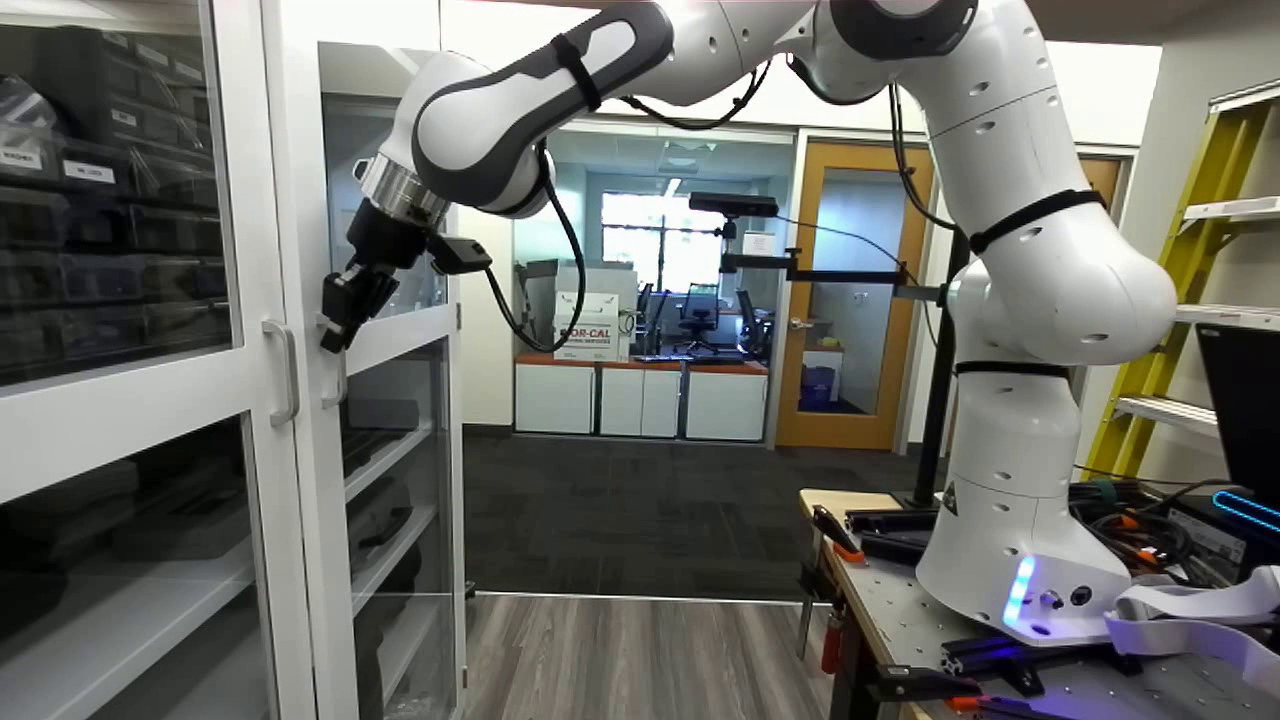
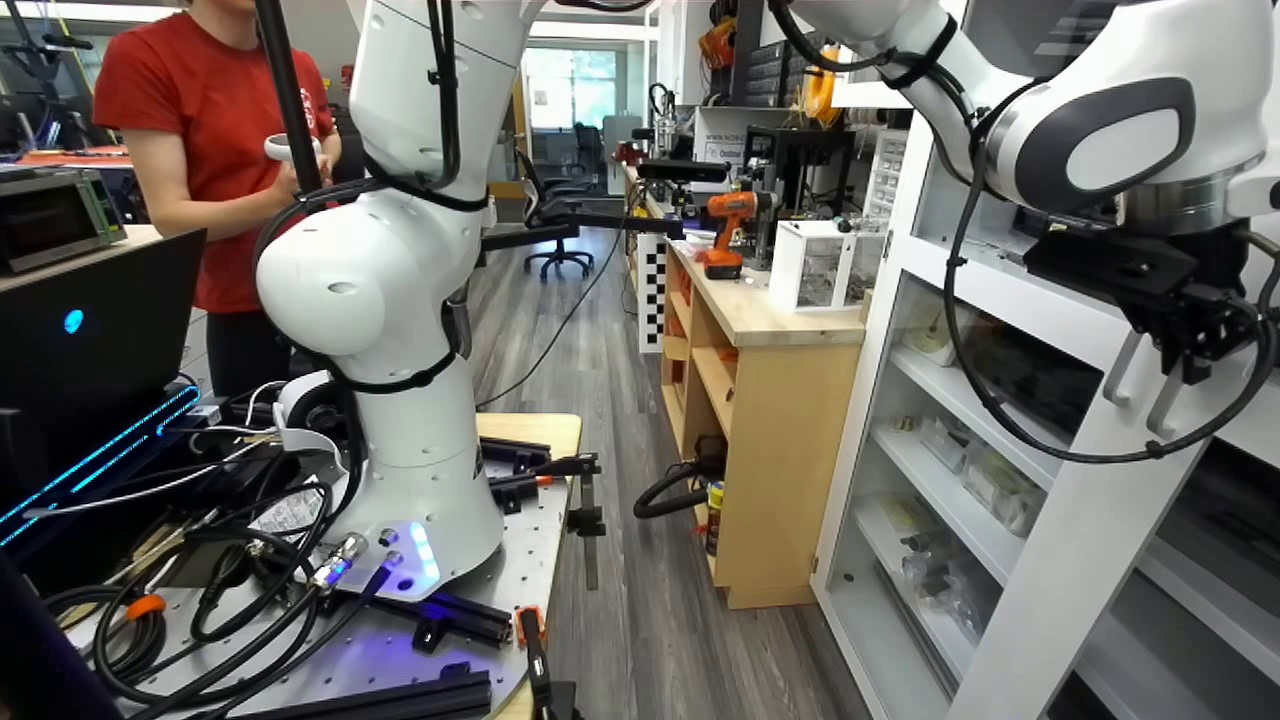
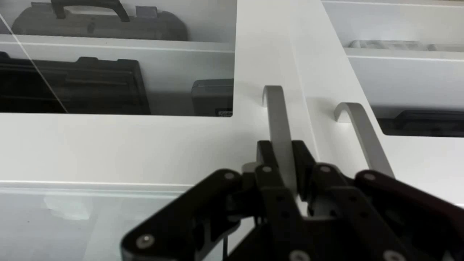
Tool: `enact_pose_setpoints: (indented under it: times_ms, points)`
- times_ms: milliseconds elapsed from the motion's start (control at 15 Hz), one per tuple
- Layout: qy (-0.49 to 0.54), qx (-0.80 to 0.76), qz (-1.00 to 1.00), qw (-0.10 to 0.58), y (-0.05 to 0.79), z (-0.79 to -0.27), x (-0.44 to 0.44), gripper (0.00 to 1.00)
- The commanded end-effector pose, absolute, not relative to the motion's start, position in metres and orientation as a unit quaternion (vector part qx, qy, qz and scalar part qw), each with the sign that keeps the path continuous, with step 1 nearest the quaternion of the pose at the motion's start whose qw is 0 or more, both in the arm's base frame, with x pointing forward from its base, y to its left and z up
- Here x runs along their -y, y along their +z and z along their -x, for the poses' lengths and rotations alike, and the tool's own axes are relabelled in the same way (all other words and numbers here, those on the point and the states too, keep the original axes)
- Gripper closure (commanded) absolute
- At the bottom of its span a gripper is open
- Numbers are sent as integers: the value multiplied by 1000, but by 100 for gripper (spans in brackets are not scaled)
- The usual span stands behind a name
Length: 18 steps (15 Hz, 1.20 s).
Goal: Open the right cabinet door
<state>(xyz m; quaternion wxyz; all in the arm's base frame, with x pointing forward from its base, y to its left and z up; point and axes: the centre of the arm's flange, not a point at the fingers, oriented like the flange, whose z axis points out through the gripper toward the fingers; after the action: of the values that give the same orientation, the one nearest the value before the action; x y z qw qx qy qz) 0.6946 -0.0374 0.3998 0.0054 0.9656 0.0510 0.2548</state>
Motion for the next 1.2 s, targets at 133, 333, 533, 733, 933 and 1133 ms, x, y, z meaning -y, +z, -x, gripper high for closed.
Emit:
enact_pose_setpoints:
  times_ms: [133, 333, 533, 733, 933, 1133]
  points:
    - [258, -73, -963, 10, 406, -678, 52, 95]
    - [256, -78, -963, 13, 406, -666, 55, 95]
    - [252, -81, -964, 13, 406, -654, 60, 95]
    - [245, -89, -965, 14, 406, -638, 67, 95]
    - [238, -101, -966, 17, 407, -619, 77, 95]
    - [235, -110, -966, 20, 410, -602, 85, 95]
